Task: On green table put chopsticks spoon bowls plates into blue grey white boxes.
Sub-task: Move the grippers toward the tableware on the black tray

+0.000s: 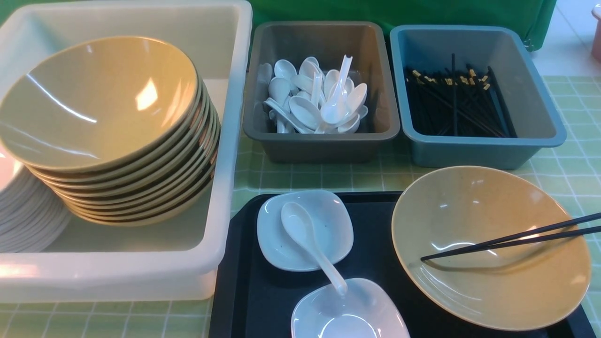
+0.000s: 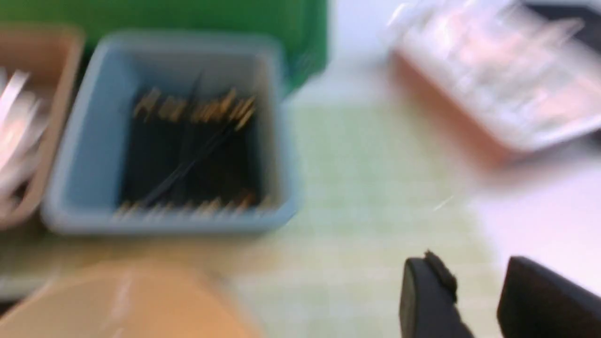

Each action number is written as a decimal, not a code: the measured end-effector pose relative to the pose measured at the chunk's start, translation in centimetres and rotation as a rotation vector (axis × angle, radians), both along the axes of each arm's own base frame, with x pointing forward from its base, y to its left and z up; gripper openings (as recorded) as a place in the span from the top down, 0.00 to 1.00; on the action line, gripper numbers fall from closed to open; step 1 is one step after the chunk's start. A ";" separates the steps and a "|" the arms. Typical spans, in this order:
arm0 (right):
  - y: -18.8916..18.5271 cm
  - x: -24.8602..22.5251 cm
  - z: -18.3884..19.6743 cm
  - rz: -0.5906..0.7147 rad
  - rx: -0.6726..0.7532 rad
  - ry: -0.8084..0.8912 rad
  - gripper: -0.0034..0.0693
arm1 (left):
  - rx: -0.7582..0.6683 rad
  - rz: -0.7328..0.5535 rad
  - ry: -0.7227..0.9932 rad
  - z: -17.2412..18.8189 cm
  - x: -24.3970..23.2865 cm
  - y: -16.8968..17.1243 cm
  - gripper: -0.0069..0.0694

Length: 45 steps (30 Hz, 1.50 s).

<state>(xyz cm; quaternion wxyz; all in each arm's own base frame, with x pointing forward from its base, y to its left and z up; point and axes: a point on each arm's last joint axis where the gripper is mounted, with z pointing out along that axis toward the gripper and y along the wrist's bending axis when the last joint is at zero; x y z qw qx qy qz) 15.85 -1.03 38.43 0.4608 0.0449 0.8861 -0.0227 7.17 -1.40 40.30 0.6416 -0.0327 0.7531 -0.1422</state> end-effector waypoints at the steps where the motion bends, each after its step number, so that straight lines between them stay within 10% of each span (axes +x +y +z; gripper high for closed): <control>1: 0.6 0.7 -0.7 0.083 0.006 0.073 0.63 | -0.022 -0.029 0.015 -0.3 0.1 -0.3 0.91; 7: 3.5 4.6 -2.8 0.456 0.082 0.327 0.63 | -0.034 -0.228 0.063 -1.7 0.2 -2.0 0.91; 16: 10.7 9.4 -6.4 0.942 -0.393 0.622 0.57 | -0.004 -0.558 0.156 -2.6 1.6 -5.5 0.91; 28: 12.8 12.6 -12.2 1.225 -0.738 0.854 0.34 | 0.110 -0.668 0.236 -3.8 2.4 -7.0 0.91; 45: 12.0 15.3 -18.2 1.242 -0.684 1.049 0.33 | 0.263 -0.631 0.208 -4.2 2.8 -6.4 0.91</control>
